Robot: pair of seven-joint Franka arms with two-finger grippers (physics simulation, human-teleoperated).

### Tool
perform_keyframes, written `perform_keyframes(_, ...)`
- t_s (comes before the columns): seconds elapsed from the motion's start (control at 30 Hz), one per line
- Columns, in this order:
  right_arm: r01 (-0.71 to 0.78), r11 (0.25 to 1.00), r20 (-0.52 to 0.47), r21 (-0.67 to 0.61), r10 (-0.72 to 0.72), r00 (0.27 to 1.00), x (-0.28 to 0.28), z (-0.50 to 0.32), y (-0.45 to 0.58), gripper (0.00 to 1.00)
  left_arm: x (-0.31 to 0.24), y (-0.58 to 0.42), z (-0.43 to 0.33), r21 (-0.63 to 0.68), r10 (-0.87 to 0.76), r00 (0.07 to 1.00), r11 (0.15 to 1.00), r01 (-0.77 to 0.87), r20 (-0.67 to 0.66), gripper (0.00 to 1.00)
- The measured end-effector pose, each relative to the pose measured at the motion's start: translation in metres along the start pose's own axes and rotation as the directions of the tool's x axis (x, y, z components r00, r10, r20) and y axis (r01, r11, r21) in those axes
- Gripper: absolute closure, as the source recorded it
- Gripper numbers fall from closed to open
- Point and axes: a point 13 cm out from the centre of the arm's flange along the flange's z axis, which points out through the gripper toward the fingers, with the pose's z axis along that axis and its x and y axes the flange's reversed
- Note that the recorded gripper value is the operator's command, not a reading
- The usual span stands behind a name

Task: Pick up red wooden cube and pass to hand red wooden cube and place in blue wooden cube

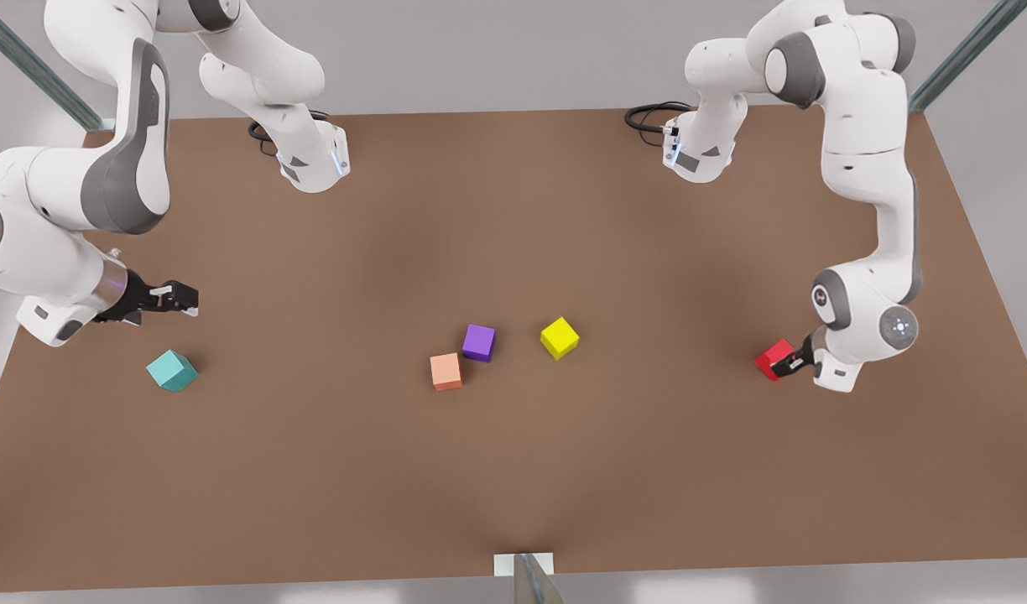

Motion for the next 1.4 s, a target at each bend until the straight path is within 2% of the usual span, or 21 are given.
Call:
perform_keyframes(0.43,0.021,1.000,-0.013,-0.004,-0.021,1.000,0.002,0.003,0.001,0.00,0.006,-0.005,0.039,0.004,-0.079,0.996,0.997,0.079,-0.035,0.01)
perform_keyframes(0.47,0.022,1.000,-0.014,-0.004,-0.022,1.000,0.002,0.003,0.001,0.00,0.006,-0.005,0.040,0.004,-0.083,0.996,0.997,0.083,-0.035,0.16)
perform_keyframes(0.5,0.023,1.000,-0.015,-0.004,-0.023,1.000,0.002,0.003,0.001,0.00,0.006,-0.005,0.041,0.004,-0.086,0.996,0.996,0.086,-0.035,0.24)
perform_keyframes(0.53,0.024,1.000,-0.016,-0.005,-0.024,1.000,0.001,0.004,0.001,0.00,0.006,-0.005,0.041,0.004,-0.089,0.995,0.996,0.089,-0.034,0.29)
perform_keyframes(0.63,0.067,0.997,-0.036,-0.029,-0.068,0.997,-0.020,0.025,0.018,0.00,0.003,-0.014,0.036,0.014,-0.087,0.996,0.996,0.088,-0.025,0.29)
perform_keyframes(0.7,0.148,0.981,-0.039,-0.122,-0.154,0.987,-0.050,0.050,0.070,0.00,-0.005,-0.054,0.008,0.058,-0.044,0.999,0.997,0.044,0.004,0.29)
perform_keyframes(0.77,0.202,0.946,-0.039,-0.254,-0.219,0.975,-0.064,0.077,0.113,0.00,-0.020,-0.117,-0.056,0.121,0.025,0.999,0.992,-0.030,0.044,0.29)
perform_keyframes(0.8,0.226,0.916,-0.029,-0.330,-0.249,0.968,-0.073,0.095,0.130,0.00,-0.012,-0.153,-0.084,0.153,0.069,0.997,0.985,-0.074,0.037,0.29)
perform_keyframes(0.87,0.279,0.830,0.037,-0.483,-0.299,0.954,-0.106,0.134,0.154,0.00,0.038,-0.228,-0.115,0.242,0.160,0.986,0.959,-0.146,-0.040,0.29)
perform_keyframes(0.93,0.351,0.708,0.169,-0.613,-0.316,0.934,-0.139,0.153,0.171,0.00,0.117,-0.311,-0.142,0.367,0.271,0.952,0.908,-0.204,-0.142,0.29)
perform_keyframes(1.0,0.448,0.590,0.316,-0.671,-0.319,0.893,-0.155,0.147,0.184,0.00,0.182,-0.377,-0.166,0.490,0.369,0.901,0.843,-0.222,-0.228,0.29)
perform_keyframes(1.1,0.601,0.438,0.515,-0.669,-0.309,0.799,-0.169,0.134,0.206,0.00,0.229,-0.432,-0.169,0.618,0.449,0.828,0.769,-0.167,-0.335,0.31)
perform_keyframes(1.2,0.743,0.281,0.686,-0.608,-0.285,0.669,-0.176,0.123,0.250,0.00,0.251,-0.475,-0.158,0.735,0.478,0.765,0.678,-0.009,-0.431,0.33)
perform_keyframes(1.23,0.783,0.225,0.733,-0.580,-0.275,0.622,-0.176,0.121,0.273,0.00,0.254,-0.495,-0.160,0.776,0.493,0.752,0.629,0.039,-0.438,0.41)
perform_keyframes(1.3,0.846,0.144,0.809,-0.513,-0.249,0.533,-0.177,0.118,0.309,0.00,0.254,-0.520,-0.165,0.826,0.507,0.751,0.556,0.088,-0.422,0.39)
perform_keyframes(1.4,0.909,0.081,0.883,-0.410,-0.214,0.418,-0.180,0.121,0.339,0.00,0.253,-0.538,-0.169,0.868,0.515,0.774,0.488,0.088,-0.368,0.40)
